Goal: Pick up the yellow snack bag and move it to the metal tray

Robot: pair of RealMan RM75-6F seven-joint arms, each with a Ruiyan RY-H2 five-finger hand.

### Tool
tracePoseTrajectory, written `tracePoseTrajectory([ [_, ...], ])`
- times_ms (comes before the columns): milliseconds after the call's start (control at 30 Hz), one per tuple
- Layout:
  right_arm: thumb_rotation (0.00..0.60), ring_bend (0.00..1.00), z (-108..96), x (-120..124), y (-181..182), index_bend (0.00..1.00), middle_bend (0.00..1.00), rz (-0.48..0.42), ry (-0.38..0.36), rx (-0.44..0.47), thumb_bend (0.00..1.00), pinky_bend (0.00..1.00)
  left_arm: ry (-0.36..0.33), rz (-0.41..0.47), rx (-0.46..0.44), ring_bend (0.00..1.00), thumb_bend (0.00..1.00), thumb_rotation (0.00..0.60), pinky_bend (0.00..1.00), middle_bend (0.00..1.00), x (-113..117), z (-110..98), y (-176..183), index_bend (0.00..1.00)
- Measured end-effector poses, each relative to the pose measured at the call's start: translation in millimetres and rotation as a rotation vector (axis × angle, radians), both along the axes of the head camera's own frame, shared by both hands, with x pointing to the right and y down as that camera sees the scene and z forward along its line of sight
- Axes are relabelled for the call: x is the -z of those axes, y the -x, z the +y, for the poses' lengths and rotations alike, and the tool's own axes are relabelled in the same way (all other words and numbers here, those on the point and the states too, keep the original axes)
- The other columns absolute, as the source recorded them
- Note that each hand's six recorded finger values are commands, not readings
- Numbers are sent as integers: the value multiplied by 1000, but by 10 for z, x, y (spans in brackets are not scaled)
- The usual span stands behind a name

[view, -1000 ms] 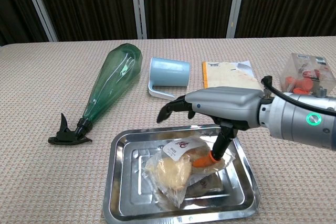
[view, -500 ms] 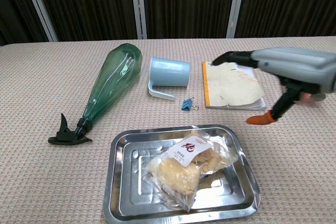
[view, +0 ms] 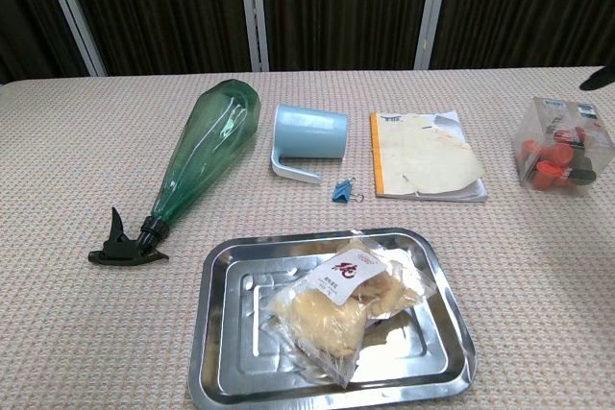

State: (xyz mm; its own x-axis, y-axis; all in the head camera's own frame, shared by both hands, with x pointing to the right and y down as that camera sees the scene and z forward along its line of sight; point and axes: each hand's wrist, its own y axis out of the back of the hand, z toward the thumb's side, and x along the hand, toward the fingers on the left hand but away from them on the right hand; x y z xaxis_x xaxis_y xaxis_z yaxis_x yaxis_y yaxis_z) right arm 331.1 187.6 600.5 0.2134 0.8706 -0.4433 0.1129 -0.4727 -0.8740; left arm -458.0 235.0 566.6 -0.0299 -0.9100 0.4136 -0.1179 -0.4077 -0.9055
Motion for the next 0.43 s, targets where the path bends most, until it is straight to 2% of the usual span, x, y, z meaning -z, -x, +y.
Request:
tracePoseTrajectory([
  [133,600,0,150,47,-247,105,27,44,-25,-64,172,39,-1,9,0,0,230,600,0,0,14,12,-15,122],
  [433,600,0,492,150,-539,86,10,70,-70,-152,171,38,-36,14,-19,0,231,600,0,0,111,48,-44,122],
])
